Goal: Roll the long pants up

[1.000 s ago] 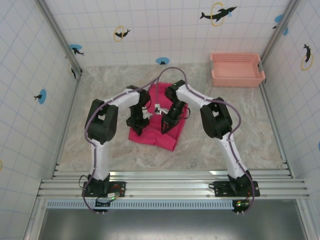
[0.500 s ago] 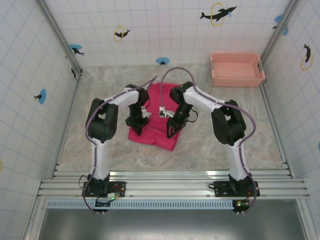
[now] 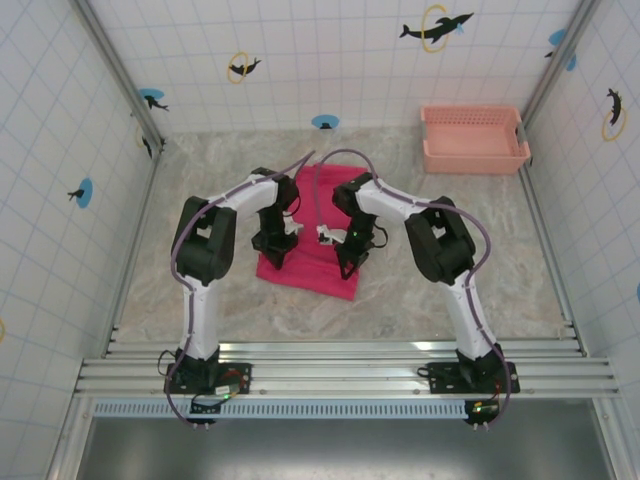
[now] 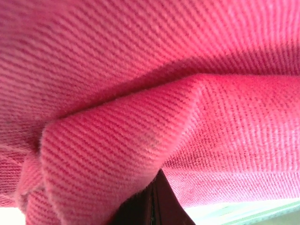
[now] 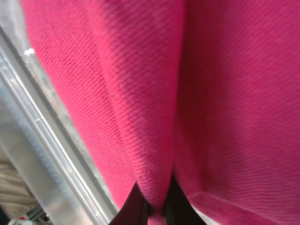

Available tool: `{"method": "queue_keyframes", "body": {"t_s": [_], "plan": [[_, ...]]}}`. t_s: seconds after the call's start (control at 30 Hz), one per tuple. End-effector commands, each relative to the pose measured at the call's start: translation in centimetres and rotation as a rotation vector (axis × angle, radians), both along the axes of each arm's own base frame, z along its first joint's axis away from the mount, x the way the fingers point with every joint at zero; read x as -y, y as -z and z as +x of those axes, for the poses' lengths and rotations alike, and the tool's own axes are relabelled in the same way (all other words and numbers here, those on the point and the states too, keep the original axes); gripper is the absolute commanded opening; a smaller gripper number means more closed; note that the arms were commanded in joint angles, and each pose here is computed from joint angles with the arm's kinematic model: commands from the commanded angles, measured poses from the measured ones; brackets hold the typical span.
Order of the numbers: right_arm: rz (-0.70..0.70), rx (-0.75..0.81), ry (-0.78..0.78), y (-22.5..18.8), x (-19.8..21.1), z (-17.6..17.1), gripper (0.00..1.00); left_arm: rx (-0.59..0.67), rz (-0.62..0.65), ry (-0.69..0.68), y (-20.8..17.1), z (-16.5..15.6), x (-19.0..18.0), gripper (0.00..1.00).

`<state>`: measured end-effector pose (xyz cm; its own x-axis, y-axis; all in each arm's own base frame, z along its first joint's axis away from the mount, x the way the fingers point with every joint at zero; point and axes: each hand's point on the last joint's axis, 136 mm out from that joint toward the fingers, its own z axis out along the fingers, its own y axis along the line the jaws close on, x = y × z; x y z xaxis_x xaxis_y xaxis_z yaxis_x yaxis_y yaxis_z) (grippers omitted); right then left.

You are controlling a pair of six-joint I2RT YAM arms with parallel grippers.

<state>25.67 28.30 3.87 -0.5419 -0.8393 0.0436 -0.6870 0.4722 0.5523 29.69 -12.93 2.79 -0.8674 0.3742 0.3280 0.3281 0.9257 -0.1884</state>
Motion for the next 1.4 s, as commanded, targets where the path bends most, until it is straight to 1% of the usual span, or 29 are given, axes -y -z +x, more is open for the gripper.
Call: {"method": "queue_keyframes", "body": {"t_s": [0.0, 0.1, 0.17, 0.23, 0.27, 0.3, 0.4, 0.47, 0.5, 0.53, 0.57, 0.63, 0.7, 0.77, 0.8, 0.9, 0.97, 1.07, 1.1, 1.17, 1.23, 1.3, 1.37], "plan": [[-0.036, 0.184, 0.008, -0.7, 1.2, 4.5, 0.0, 0.004, 0.077, 0.021, 0.4, -0.1, -1.9, 0.0], [-0.041, 0.259, 0.018, -0.9, 1.2, 6.4, 0.0, 0.002, 0.078, 0.02, 0.5, -0.3, -2.0, 0.0], [-0.035, 0.282, 0.009, -0.7, 1.0, 6.9, 0.0, 0.002, 0.074, 0.019, 0.5, -0.4, -1.9, 0.0], [-0.058, 0.333, 0.015, -0.5, 1.2, 7.8, 0.07, 0.0, 0.074, 0.018, 0.6, -0.4, -1.9, 0.0], [-0.05, 0.364, 0.006, -0.8, 1.2, 8.1, 0.13, -0.004, 0.07, 0.018, 0.7, -0.3, -1.8, 0.0], [-0.066, 0.42, 0.016, -1.1, 1.5, 8.7, 0.22, -0.006, 0.069, 0.019, 0.8, -0.3, -1.7, 0.0], [-0.033, 0.573, 0.01, -3.3, 2.2, 9.4, 0.37, -0.012, 0.058, 0.023, 0.9, 0.1, -1.5, 0.0], [-0.009, 0.69, -0.028, -5.0, 2.7, 9.0, 0.41, -0.01, 0.052, 0.031, 0.8, 0.4, -1.3, 0.0], [0.002, 0.748, -0.055, -5.8, 2.9, 8.5, 0.46, -0.011, 0.051, 0.033, 0.9, 0.5, -1.3, 0.0], [0.028, 0.773, -0.083, -6.2, 2.8, 7.6, 0.49, -0.009, 0.052, 0.035, 0.9, 0.6, -1.3, 0.0], [0.03, 0.802, -0.105, -6.6, 2.9, 6.9, 0.5, -0.01, 0.051, 0.034, 0.9, 0.7, -1.2, 0.0], [0.056, 0.811, -0.159, -6.7, 2.3, 4.7, 0.5, -0.011, 0.044, 0.031, 1.0, 0.7, -1.1, 0.0], [0.029, 0.864, -0.234, -6.3, 1.6, 2.5, 0.5, -0.009, 0.037, 0.03, 1.0, 0.7, -0.9, 0.0], [0.028, 0.875, -0.298, -5.4, 0.8, 0.3, 0.51, -0.008, 0.035, 0.029, 1.0, 0.7, -0.9, 0.0], [0.049, 0.858, -0.325, -4.8, 0.2, -0.8, 0.51, -0.006, 0.033, 0.03, 1.0, 0.7, -0.9, 0.0], [0.057, 0.859, -0.386, -3.1, -1.0, -2.6, 0.51, -0.018, 0.04, 0.03, 1.0, 0.4, -1.1, 0.0], [0.04, 0.878, -0.407, -2.2, -1.4, -2.8, 0.51, -0.021, 0.036, 0.046, 0.9, 0.3, -1.1, 0.0], [0.053, 0.896, -0.418, -0.6, -2.2, -2.9, 0.5, -0.019, 0.028, 0.068, 0.6, 0.2, -1.2, 0.0], [0.066, 0.915, -0.405, -0.2, -2.3, -2.7, 0.49, -0.021, 0.027, 0.072, 0.6, 0.2, -1.2, 0.0], [0.064, 1.004, -0.412, 0.6, -3.1, -1.9, 0.5, -0.029, 0.025, 0.08, 0.4, 0.0, -1.3, 0.0], [0.033, 1.03, -0.464, 1.3, -3.8, -1.3, 0.5, -0.033, 0.025, 0.092, 0.1, -0.1, -1.3, 0.0], [-0.024, 1.049, -0.455, 2.0, -4.1, 0.1, 0.5, -0.034, 0.025, 0.103, -0.1, -0.2, -1.4, 0.0], [-0.07, 1.028, -0.483, 3.0, -4.3, 0.7, 0.49, -0.034, 0.026, 0.113, -0.4, -0.2, -1.5, 0.0]]}}
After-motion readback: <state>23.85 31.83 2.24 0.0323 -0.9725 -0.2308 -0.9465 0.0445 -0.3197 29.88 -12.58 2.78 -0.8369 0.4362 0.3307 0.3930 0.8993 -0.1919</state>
